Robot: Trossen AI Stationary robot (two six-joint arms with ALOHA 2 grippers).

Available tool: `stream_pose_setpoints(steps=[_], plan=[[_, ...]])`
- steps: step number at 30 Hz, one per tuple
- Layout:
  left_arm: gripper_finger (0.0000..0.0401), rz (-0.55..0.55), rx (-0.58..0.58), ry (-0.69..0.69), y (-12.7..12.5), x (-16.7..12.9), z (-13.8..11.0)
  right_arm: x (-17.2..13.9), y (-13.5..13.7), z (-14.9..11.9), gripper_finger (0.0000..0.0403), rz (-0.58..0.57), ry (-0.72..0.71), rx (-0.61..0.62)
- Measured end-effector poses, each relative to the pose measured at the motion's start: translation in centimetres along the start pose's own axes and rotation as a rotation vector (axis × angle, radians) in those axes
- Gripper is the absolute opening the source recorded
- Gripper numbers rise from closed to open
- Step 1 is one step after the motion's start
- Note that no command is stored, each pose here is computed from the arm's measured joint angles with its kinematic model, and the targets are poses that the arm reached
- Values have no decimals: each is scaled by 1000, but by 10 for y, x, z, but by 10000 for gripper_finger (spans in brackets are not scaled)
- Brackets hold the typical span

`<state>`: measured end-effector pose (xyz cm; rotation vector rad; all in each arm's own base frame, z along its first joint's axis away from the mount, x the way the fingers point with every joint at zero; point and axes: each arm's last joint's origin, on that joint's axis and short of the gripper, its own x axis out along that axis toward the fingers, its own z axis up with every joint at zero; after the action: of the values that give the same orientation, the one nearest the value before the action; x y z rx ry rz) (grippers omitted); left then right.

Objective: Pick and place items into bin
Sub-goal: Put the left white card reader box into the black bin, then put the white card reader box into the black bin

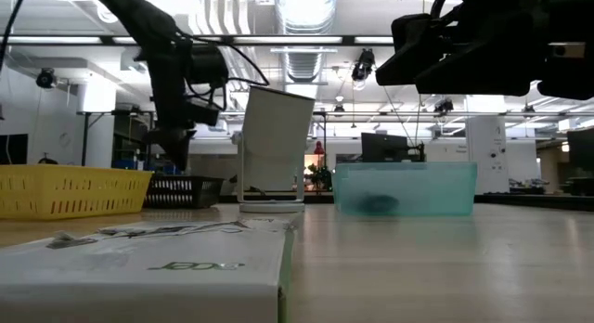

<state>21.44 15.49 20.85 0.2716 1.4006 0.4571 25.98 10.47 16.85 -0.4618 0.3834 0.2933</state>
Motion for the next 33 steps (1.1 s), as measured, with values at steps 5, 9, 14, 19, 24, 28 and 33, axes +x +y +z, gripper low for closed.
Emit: stream_pose_setpoints(steps=[5, 9, 14, 19, 24, 28, 33], plan=[[0, 1, 21, 38, -2, 11, 3, 0, 0, 0, 224, 0, 1, 2], [0, -8, 17, 66, -1, 21, 3, 0, 0, 0, 224, 0, 1, 2], [0, -46, 28, 97, -4, 33, 4, 0, 0, 0, 224, 1, 1, 1], [0, -103, 61, 116, -9, 42, 4, 0, 0, 0, 224, 1, 1, 1], [0, -84, 65, 140, -4, 30, 3, 0, 0, 0, 224, 0, 1, -1], [0, -76, 10, 85, 0, 5, 2, 0, 0, 0, 224, 0, 1, 1], [0, -176, 2, -77, -17, -29, 2, 0, 0, 0, 224, 0, 1, 2]])
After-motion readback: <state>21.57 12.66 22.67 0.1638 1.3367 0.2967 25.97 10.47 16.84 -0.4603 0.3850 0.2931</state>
